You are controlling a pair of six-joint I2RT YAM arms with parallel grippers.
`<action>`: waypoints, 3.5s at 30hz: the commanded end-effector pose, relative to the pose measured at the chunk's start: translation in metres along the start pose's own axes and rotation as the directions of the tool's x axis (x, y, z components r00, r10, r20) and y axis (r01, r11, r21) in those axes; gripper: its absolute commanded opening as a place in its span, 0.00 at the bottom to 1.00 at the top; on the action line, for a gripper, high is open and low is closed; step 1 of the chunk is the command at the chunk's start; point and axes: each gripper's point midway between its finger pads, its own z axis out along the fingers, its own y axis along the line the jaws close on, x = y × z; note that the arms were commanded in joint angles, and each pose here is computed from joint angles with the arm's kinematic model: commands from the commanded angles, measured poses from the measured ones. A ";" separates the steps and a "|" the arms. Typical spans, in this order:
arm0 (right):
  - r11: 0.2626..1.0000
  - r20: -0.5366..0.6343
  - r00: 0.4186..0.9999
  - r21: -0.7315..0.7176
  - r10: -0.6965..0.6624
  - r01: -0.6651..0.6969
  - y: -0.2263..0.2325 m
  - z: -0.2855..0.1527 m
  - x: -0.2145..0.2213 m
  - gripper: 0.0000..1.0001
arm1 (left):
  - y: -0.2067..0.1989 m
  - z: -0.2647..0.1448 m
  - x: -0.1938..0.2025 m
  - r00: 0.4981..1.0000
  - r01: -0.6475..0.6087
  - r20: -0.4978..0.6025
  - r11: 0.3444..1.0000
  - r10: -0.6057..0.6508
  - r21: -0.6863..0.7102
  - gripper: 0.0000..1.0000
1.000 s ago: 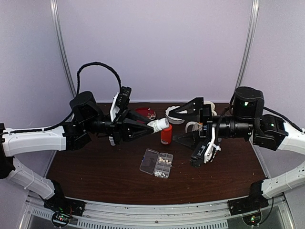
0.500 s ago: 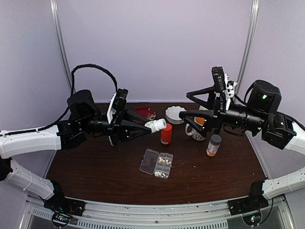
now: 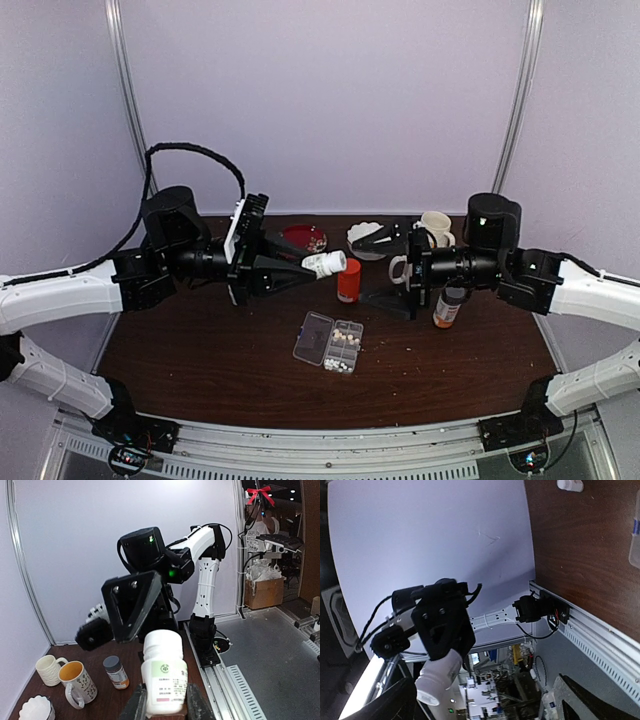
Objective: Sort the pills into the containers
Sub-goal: Unscrew the lid of the pill bottle.
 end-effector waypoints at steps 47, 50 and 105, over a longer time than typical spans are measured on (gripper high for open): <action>0.960 -0.123 0.952 0.051 0.280 -0.276 0.035 0.024 0.025 0.69 | 0.005 -0.010 0.011 0.936 -0.343 -0.106 0.938 0.337 -0.050 0.08; 0.961 -0.108 0.955 0.058 0.275 -0.270 0.033 0.022 0.023 0.68 | 0.005 -0.009 0.011 0.936 -0.343 -0.105 0.938 0.336 -0.050 0.08; 0.864 -0.197 0.852 0.043 -0.485 0.502 0.068 0.041 0.028 0.00 | -0.001 -0.011 0.004 0.949 -0.313 -0.050 0.949 0.311 -0.044 0.07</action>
